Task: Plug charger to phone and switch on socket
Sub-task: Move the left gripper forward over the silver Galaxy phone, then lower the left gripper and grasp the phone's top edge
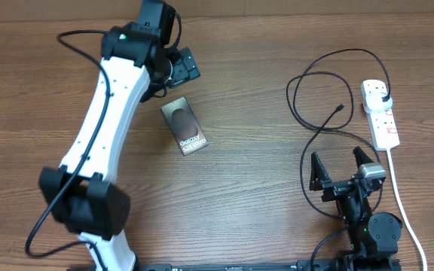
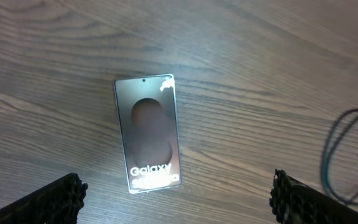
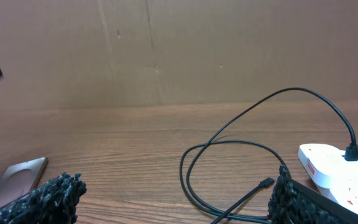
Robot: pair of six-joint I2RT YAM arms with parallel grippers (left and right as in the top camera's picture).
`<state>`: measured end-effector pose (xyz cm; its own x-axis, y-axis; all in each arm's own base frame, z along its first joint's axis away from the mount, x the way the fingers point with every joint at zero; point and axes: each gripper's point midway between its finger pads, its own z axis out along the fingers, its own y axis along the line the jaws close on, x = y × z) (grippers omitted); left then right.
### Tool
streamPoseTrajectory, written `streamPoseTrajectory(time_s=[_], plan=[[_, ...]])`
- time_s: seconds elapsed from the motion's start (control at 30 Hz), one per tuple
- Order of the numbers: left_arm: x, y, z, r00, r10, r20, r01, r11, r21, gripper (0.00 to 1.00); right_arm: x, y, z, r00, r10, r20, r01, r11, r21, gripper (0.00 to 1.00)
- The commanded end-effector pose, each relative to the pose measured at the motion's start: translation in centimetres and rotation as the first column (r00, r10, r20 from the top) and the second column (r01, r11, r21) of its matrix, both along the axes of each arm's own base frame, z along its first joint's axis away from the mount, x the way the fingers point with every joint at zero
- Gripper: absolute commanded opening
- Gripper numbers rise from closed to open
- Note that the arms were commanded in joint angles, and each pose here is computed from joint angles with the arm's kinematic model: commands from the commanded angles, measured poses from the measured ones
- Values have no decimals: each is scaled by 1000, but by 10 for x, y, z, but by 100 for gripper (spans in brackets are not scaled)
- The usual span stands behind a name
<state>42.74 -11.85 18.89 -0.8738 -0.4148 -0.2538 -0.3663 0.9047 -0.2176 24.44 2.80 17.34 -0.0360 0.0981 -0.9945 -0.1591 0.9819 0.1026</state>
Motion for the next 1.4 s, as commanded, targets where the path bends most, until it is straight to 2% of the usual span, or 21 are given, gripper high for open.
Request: streamPoseTrajectory(time_s=[0.0,0.3,0.7,1.1,1.37], plan=[[6,0,-31,996,45,-75,-42,999,28,100,0,0,-1,1000,-2,7,2,1000,-2,100],[8,-1,-81,981,52,-185,-41,997,61,100,0,0,-1,1000,-2,7,2,1000,-2,100],[1,-4,-106,955,133,-265,-123,991,53,100,0,0,-1,1000,-2,7,2,1000,-2,100],[-18,-4,-139,940,81,-330,-64,996,63,100,0,0,-1,1000,-2,7,2,1000,-1,100],[-27,-8,-165,935,36,-352,-28,999,28,100,0,0,-1,1000,-2,7,2,1000,-2,100]])
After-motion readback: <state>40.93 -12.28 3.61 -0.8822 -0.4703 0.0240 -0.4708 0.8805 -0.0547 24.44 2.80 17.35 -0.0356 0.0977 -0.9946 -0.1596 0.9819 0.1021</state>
